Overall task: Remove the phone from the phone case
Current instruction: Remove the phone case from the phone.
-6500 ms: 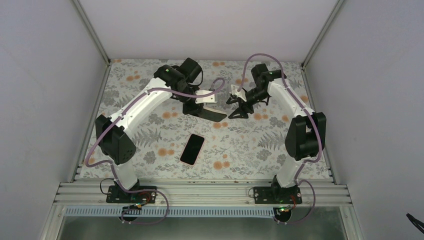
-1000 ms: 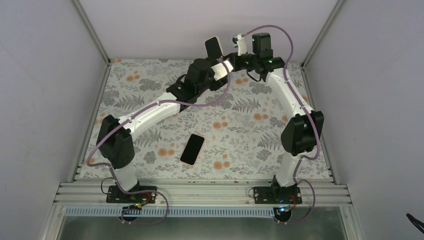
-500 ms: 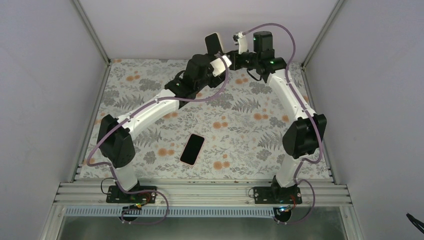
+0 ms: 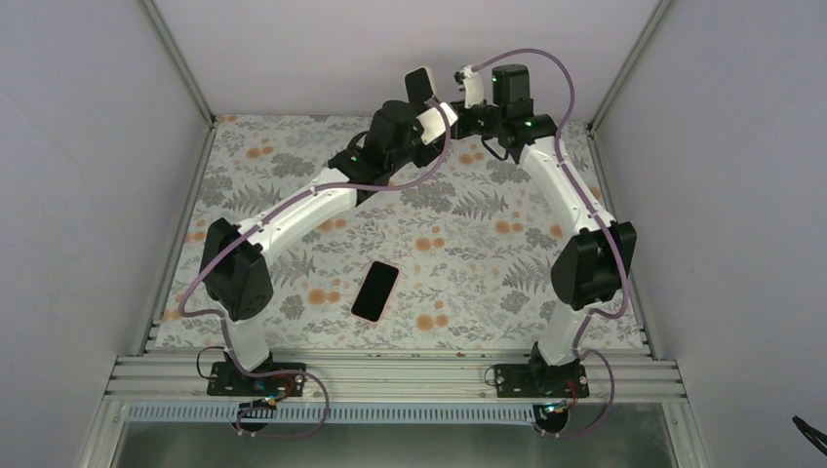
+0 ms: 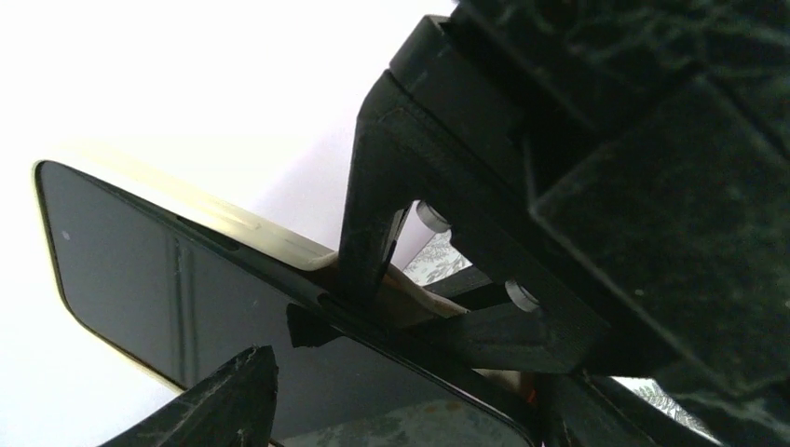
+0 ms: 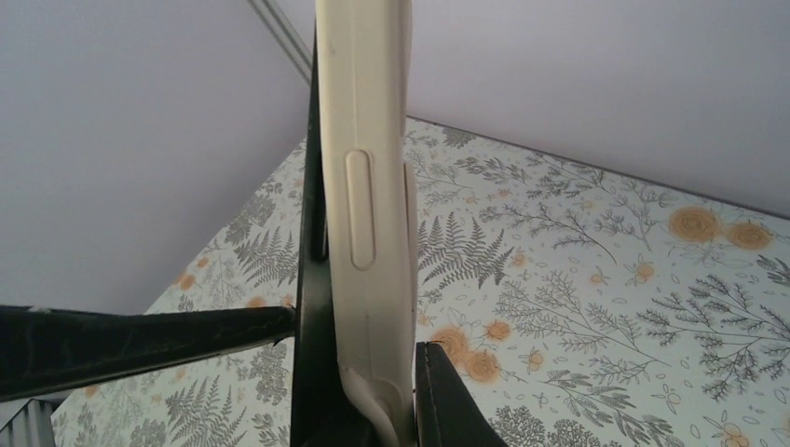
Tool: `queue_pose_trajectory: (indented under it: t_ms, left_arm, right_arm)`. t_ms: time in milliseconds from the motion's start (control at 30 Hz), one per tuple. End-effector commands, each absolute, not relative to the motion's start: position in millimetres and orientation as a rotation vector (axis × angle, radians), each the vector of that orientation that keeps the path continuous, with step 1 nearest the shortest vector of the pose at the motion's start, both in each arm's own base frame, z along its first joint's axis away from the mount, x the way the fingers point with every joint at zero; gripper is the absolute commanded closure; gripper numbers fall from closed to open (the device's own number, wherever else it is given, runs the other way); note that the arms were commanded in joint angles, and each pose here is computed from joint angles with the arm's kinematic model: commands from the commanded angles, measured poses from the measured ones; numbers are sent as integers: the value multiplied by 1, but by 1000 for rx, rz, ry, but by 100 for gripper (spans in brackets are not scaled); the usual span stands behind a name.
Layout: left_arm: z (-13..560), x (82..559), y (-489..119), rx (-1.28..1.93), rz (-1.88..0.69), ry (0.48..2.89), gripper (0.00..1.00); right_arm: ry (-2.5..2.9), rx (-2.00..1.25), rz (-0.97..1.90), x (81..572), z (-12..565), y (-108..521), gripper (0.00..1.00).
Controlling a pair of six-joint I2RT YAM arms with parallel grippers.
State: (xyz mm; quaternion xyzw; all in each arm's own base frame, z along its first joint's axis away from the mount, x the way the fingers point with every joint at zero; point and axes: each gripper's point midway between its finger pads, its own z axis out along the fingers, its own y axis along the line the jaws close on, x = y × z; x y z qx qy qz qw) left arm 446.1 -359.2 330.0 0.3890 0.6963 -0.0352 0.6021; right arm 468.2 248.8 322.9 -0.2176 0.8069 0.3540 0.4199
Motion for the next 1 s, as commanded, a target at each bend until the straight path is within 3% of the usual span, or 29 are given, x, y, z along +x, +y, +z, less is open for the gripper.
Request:
queue_pose_trajectory:
  t_ms: [0,133,367,533,733,900,967]
  left_arm:
    - [329,466,-337,799,31,1640,34]
    - [346,473,-299,629,223,1609,46]
    - [374,473,-241,385,592,1419,47]
    - [389,470,-226,243,656,1347,68]
    - [390,480,-231,187,639,1341,80]
    - [401,485,-240,157,609,1317,97]
    - [404,485,-246,160,593,1305,98]
  right_arm:
    - [1877,-608,913,442,376,255,97]
    - [1874,-583,903,439,379,251,97]
    - [1914,-540,998,435,377,256,97]
    - [1941,-563,1113,424,369,265,97]
    - [1932,-609,1190,408,366,274,97]
    - [1945,-629,1227,402,357,277,97]
    - [1951,-631,1232,402,353,278,97]
